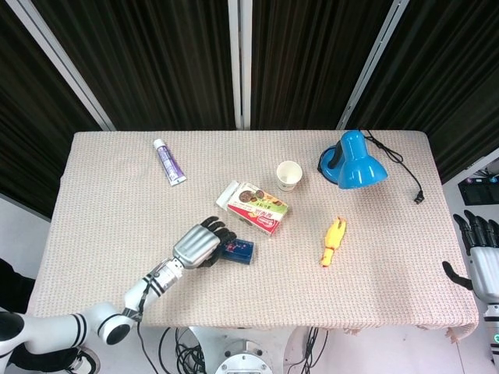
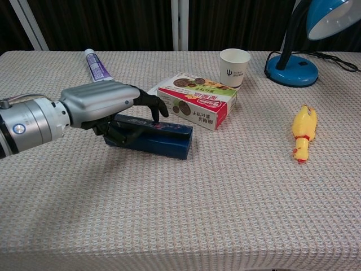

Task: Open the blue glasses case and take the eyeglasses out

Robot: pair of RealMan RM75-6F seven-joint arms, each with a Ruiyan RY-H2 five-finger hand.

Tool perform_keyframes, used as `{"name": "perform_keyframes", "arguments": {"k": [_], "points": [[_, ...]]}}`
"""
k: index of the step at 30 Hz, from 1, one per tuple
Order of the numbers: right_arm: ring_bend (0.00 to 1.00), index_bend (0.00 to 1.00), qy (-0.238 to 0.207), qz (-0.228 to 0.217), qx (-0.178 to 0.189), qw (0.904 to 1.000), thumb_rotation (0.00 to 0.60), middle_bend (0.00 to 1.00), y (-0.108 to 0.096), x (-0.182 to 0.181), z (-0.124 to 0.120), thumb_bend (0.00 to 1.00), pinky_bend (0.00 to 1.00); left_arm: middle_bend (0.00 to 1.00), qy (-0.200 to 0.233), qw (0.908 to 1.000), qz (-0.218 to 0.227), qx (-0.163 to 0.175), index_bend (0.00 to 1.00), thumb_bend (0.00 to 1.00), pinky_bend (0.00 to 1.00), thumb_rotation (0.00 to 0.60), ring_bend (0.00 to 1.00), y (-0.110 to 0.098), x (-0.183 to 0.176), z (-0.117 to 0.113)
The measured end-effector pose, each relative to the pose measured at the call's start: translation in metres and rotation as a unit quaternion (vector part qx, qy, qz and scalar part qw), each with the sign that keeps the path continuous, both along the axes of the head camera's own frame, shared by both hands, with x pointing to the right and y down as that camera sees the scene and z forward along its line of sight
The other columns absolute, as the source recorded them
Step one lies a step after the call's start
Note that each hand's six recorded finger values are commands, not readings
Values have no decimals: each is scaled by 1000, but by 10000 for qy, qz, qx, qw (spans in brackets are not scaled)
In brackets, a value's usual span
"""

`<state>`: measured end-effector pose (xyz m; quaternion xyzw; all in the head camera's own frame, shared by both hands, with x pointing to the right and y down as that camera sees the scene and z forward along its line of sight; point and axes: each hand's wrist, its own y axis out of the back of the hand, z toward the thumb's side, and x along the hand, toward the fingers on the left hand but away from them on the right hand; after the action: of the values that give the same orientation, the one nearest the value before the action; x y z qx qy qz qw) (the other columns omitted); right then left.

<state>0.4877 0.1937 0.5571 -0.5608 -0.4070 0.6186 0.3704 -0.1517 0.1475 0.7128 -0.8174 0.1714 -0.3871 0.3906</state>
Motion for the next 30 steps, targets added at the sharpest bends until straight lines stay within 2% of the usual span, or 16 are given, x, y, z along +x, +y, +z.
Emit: {"name": "perform_keyframes", "arguments": {"k": [8, 15, 23, 27, 28, 30], "points": [[0, 0, -3, 10, 10, 10000, 600, 0, 0, 1, 0, 212, 0, 717, -73, 9999, -113, 31, 291, 587, 181, 600, 310, -6, 2, -4], [0, 0, -3, -7, 5, 10000, 600, 0, 0, 0, 1, 212, 0, 777, -105, 9995, -280, 89, 318, 589, 204, 600, 369, -12, 2, -6], [0, 0, 12, 3, 3, 10000, 600, 0, 0, 1, 1, 214, 0, 759, -394, 9980, -459, 164, 337, 588, 213, 600, 378, -22, -10, 2], [0, 0, 11, -14, -10, 10000, 600, 0, 0, -1, 2, 215, 0, 605, -472, 9976, -481, 148, 324, 584, 218, 600, 361, -25, -17, 4], [0, 0, 12, -19, -12, 10000, 600, 0, 0, -1, 2, 215, 0, 537, -478, 9976, -482, 134, 312, 584, 217, 600, 350, -26, -18, 5], [0, 0, 15, -24, -9, 10000, 600, 0, 0, -2, 2, 215, 0, 338, -503, 9976, -471, 92, 258, 575, 208, 600, 284, -27, -21, 6]]}}
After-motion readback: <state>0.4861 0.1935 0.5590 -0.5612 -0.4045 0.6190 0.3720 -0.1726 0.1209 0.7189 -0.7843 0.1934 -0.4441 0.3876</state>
